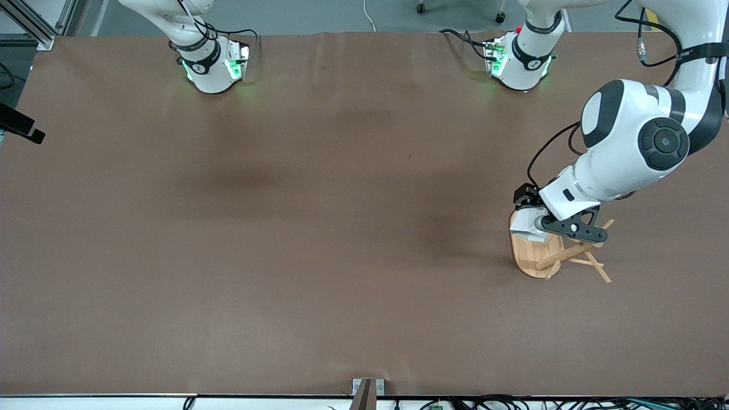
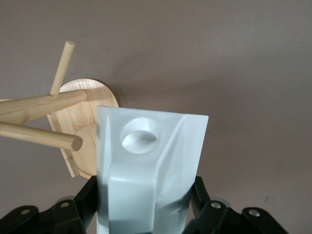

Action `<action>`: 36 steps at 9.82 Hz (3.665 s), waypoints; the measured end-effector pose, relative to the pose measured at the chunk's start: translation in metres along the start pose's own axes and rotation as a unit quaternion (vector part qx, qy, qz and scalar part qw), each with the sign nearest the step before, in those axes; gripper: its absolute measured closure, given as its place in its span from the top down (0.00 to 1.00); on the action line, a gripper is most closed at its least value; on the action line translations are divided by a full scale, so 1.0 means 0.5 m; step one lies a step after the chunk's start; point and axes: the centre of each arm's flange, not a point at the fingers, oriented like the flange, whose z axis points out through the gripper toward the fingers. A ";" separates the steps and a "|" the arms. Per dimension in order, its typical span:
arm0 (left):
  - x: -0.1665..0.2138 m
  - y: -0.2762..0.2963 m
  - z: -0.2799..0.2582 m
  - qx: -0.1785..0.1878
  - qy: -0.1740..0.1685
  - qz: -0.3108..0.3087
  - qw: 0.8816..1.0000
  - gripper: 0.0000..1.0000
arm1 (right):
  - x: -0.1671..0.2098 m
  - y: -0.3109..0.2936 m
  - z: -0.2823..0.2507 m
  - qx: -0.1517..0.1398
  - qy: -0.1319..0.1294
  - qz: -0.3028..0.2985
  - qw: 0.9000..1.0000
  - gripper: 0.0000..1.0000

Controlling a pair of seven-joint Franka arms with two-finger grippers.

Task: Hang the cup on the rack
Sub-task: 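Lower the cup's handle hole onto a rack peg with the left gripper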

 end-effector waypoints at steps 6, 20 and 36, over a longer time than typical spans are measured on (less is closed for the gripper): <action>-0.006 -0.032 0.025 -0.003 0.001 0.017 1.000 0.78 | 0.000 -0.001 -0.003 0.000 0.002 0.000 1.000 1.00; -0.002 -0.093 0.041 -0.011 0.006 0.028 1.000 0.78 | -0.001 -0.002 -0.003 0.000 0.000 0.000 1.000 1.00; 0.015 -0.152 0.049 -0.038 0.016 0.001 0.999 1.00 | 0.000 0.000 -0.001 0.000 -0.001 0.000 1.000 1.00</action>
